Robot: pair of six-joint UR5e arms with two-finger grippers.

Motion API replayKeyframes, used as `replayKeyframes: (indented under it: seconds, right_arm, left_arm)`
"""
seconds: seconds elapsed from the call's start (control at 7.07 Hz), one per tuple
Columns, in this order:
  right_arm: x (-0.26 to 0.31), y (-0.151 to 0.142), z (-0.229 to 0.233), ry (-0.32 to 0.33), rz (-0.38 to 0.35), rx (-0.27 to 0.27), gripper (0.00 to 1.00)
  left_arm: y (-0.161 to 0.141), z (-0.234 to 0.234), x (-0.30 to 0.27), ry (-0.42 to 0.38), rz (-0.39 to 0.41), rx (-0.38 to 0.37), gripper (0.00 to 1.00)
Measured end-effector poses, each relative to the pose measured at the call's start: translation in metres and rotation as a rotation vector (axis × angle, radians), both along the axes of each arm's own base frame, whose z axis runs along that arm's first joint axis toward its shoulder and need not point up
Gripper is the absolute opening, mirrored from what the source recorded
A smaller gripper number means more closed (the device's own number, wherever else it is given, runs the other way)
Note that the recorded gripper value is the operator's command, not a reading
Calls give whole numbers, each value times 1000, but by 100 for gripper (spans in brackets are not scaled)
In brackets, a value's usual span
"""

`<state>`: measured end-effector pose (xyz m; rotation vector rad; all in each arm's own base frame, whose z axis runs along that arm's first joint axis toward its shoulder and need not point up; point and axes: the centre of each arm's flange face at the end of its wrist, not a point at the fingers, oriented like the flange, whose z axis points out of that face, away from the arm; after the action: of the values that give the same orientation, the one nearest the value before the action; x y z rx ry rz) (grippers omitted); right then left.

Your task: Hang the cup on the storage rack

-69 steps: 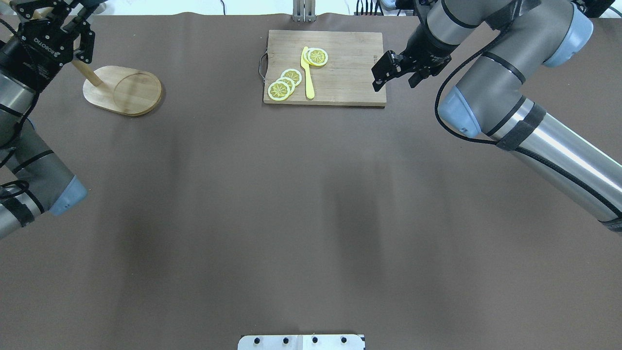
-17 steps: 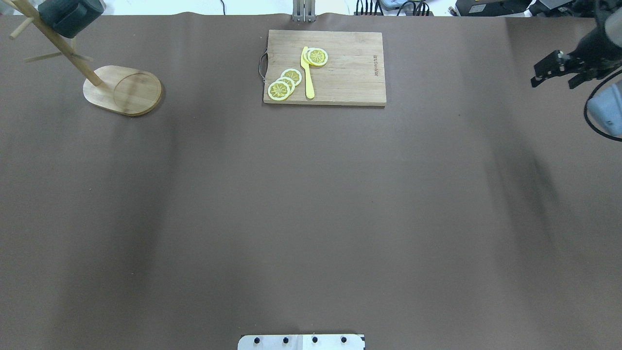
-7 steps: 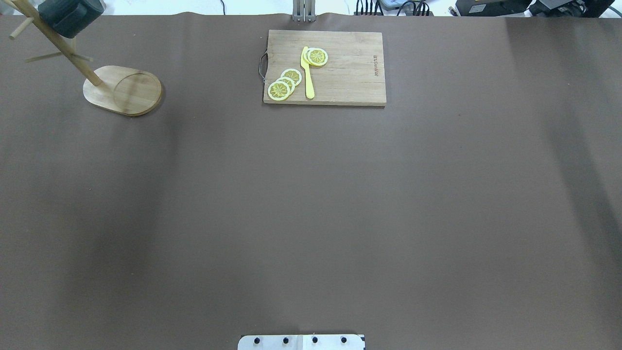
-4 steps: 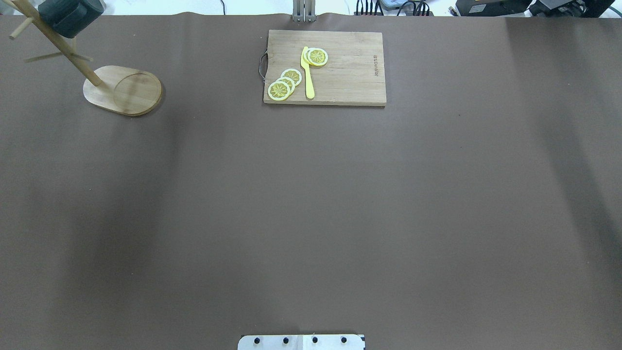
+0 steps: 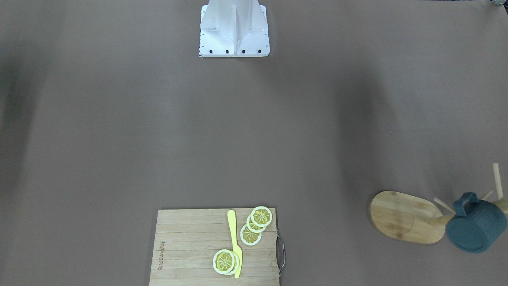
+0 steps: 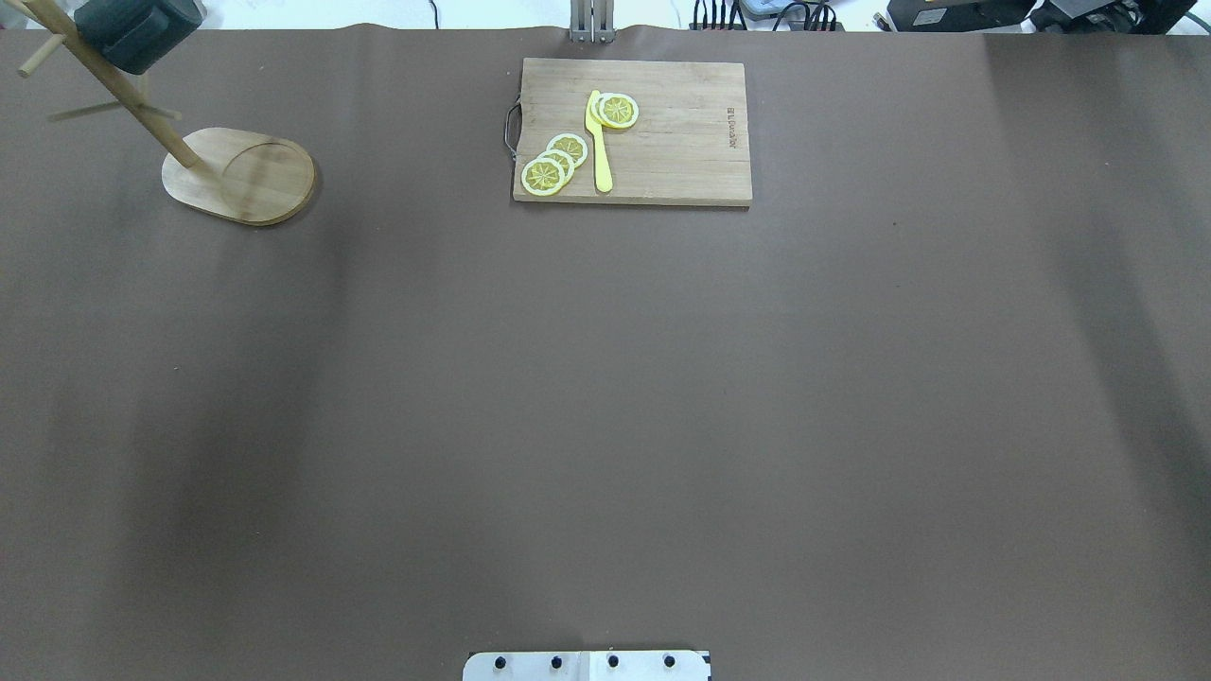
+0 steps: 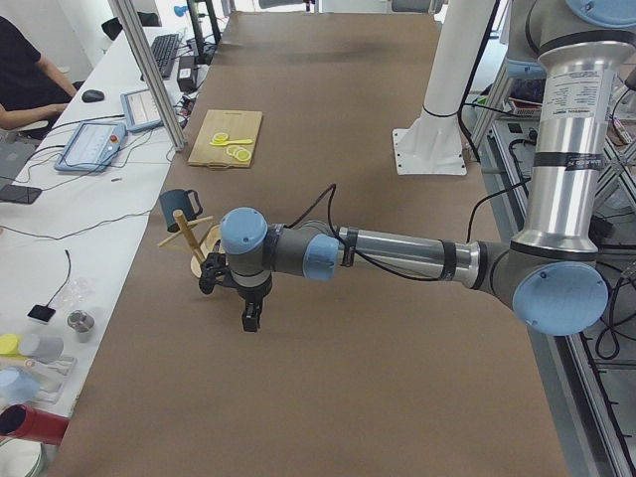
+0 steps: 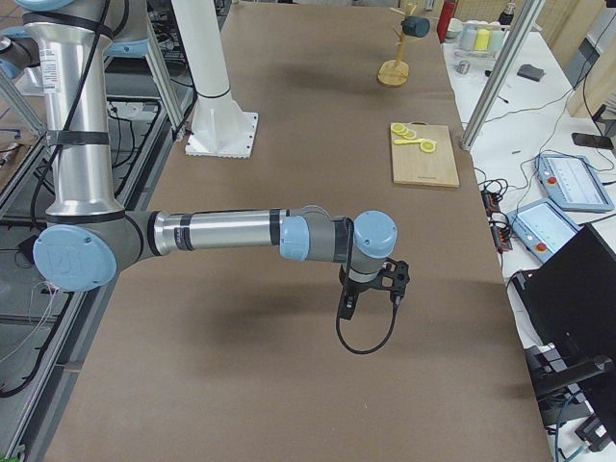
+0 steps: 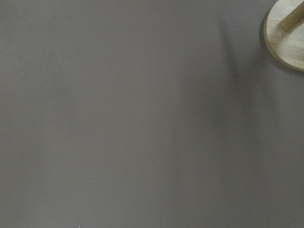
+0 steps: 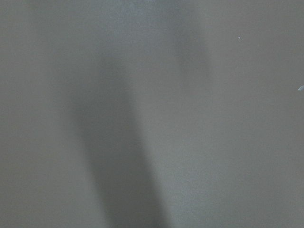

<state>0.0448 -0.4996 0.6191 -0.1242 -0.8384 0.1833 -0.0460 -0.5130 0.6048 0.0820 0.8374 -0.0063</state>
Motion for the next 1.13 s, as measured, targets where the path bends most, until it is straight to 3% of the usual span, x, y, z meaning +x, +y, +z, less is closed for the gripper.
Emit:
replayKeyframes:
  seconds: [0.28,1.13]
  right_arm:
    - [1,1,3,4,2,-5,100]
    - [12,1,-1,29,23,11,100]
  left_arm:
    - [14,7,-18,41,-36,-22,99]
    - [24,16,-25,44,-57,-44,99]
